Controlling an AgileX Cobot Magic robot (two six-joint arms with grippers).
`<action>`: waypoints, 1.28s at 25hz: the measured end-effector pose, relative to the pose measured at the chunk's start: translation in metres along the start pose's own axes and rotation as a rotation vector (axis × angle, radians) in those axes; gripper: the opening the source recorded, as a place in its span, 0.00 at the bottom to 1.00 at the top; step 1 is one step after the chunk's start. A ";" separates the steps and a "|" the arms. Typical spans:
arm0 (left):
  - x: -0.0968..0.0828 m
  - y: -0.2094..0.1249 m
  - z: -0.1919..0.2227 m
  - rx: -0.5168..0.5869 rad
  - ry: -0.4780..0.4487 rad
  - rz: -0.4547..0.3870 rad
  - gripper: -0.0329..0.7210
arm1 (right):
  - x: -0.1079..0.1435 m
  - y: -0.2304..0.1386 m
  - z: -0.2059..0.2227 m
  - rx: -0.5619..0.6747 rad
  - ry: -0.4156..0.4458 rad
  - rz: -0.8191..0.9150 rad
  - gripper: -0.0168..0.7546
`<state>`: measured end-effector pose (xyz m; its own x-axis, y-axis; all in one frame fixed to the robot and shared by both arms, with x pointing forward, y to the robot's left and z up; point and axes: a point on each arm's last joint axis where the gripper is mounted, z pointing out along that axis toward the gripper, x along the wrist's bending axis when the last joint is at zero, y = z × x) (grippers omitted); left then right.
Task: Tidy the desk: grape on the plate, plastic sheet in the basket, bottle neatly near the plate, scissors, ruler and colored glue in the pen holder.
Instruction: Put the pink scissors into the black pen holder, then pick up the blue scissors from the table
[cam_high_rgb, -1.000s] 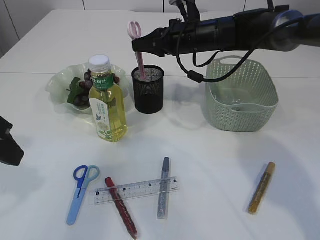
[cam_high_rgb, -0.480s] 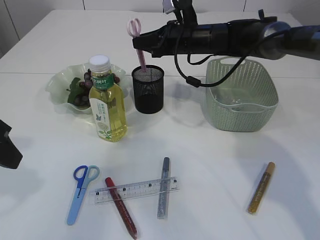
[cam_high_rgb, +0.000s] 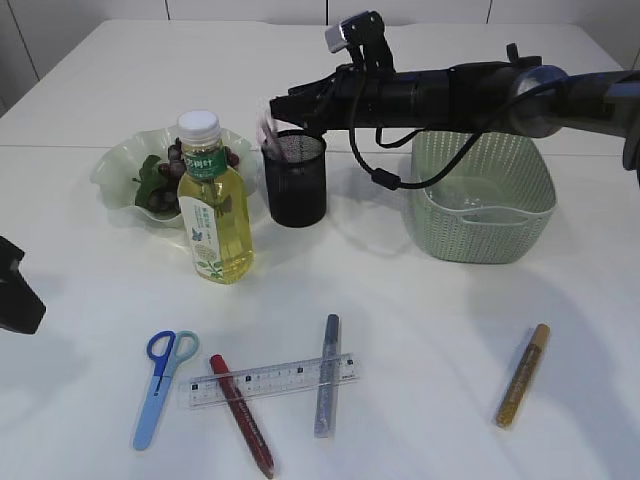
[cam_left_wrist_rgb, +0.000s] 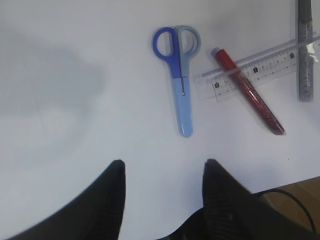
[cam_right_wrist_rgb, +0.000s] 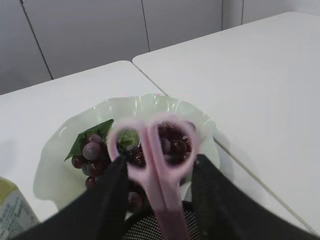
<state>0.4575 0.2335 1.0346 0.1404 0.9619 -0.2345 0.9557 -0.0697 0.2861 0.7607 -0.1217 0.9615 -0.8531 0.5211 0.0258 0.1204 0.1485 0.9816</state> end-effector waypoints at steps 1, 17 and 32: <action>0.000 0.000 0.000 0.000 0.000 0.000 0.53 | 0.000 0.000 0.000 -0.002 -0.001 0.006 0.51; 0.000 0.002 0.000 -0.027 0.000 0.000 0.51 | 0.028 0.085 -0.066 0.467 -0.155 0.267 0.60; 0.000 0.009 0.000 -0.099 0.001 0.000 0.50 | 0.127 0.128 -0.127 0.925 -0.423 0.396 0.60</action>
<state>0.4660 0.2331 1.0376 0.1402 0.9621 -0.2338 0.9254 -0.0433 0.3766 0.6036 -0.1433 1.1146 -0.4474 0.8918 0.0676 0.8341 0.3888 0.3914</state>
